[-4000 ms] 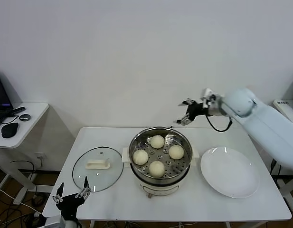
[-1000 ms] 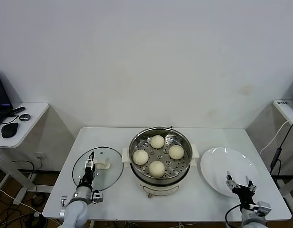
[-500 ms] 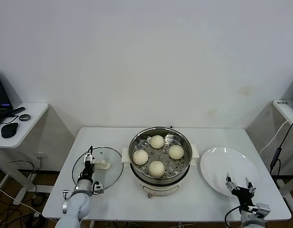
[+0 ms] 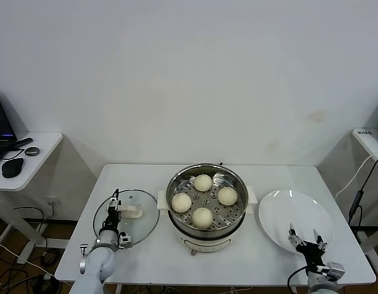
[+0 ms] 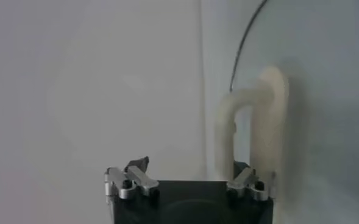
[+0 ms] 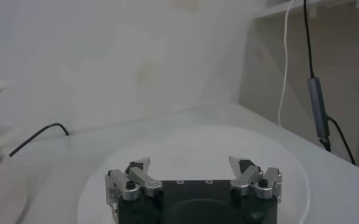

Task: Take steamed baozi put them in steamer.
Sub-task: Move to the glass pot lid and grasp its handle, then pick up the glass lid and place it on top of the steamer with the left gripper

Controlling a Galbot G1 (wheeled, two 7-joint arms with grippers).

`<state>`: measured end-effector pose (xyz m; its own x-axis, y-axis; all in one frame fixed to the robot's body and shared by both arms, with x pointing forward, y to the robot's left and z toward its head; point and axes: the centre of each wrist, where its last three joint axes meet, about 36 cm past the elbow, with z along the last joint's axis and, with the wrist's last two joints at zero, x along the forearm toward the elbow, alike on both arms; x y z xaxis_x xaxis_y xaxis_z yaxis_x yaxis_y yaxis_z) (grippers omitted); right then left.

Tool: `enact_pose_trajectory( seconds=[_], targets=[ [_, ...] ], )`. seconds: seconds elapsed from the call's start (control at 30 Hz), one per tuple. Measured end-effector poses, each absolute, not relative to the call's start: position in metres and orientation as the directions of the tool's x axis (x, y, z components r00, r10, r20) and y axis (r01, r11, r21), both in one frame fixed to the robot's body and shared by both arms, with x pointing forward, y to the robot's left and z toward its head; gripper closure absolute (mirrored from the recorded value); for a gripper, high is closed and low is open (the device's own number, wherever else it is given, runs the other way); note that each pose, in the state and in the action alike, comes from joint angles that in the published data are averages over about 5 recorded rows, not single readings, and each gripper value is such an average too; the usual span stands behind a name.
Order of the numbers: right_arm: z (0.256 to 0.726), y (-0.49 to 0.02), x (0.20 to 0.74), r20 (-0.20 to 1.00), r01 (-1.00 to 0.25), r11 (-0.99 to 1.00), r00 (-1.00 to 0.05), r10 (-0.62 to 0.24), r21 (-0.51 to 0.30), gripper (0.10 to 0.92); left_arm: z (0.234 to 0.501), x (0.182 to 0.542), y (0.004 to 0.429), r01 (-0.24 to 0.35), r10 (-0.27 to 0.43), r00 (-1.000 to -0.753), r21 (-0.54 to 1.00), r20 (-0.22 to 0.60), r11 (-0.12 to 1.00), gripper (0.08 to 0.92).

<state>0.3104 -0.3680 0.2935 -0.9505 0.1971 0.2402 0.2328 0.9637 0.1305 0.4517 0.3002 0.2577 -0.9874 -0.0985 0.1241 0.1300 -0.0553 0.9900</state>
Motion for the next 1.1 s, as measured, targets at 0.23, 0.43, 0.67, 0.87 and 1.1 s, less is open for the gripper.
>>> enact_pose_trajectory(
  seconds=[0.23, 0.43, 0.67, 0.87, 1.1],
  targets=[
    [0.293, -0.366, 0.312, 0.24, 0.226, 0.965, -0.952, 0.189, 0.134, 0.2, 0.256, 0.448, 0.301, 0.131, -0.101, -0.987, 0.991, 0.127, -0.037, 0.544],
    [0.293, -0.363, 0.315, 0.24, 0.222, 0.964, -0.953, 0.184, 0.143, 0.2, 0.263, 0.444, 0.297, 0.127, -0.152, -0.981, 0.992, 0.124, -0.006, 0.735],
    [0.295, -0.359, 0.319, 0.233, 0.209, 0.966, -0.957, 0.17, 0.152, 0.2, 0.286, 0.436, 0.289, 0.114, -0.256, -0.959, 0.993, 0.12, 0.039, 0.818],
    [0.297, -0.357, 0.325, 0.227, 0.194, 0.968, -0.961, 0.156, 0.158, 0.2, 0.319, 0.426, 0.276, 0.086, -0.337, -0.936, 0.995, 0.099, 0.053, 0.818],
    [0.299, -0.356, 0.331, 0.223, 0.178, 0.971, -0.965, 0.14, 0.157, 0.2, 0.366, 0.419, 0.253, 0.06, -0.428, -0.901, 0.997, 0.071, 0.038, 0.818]
  ],
)
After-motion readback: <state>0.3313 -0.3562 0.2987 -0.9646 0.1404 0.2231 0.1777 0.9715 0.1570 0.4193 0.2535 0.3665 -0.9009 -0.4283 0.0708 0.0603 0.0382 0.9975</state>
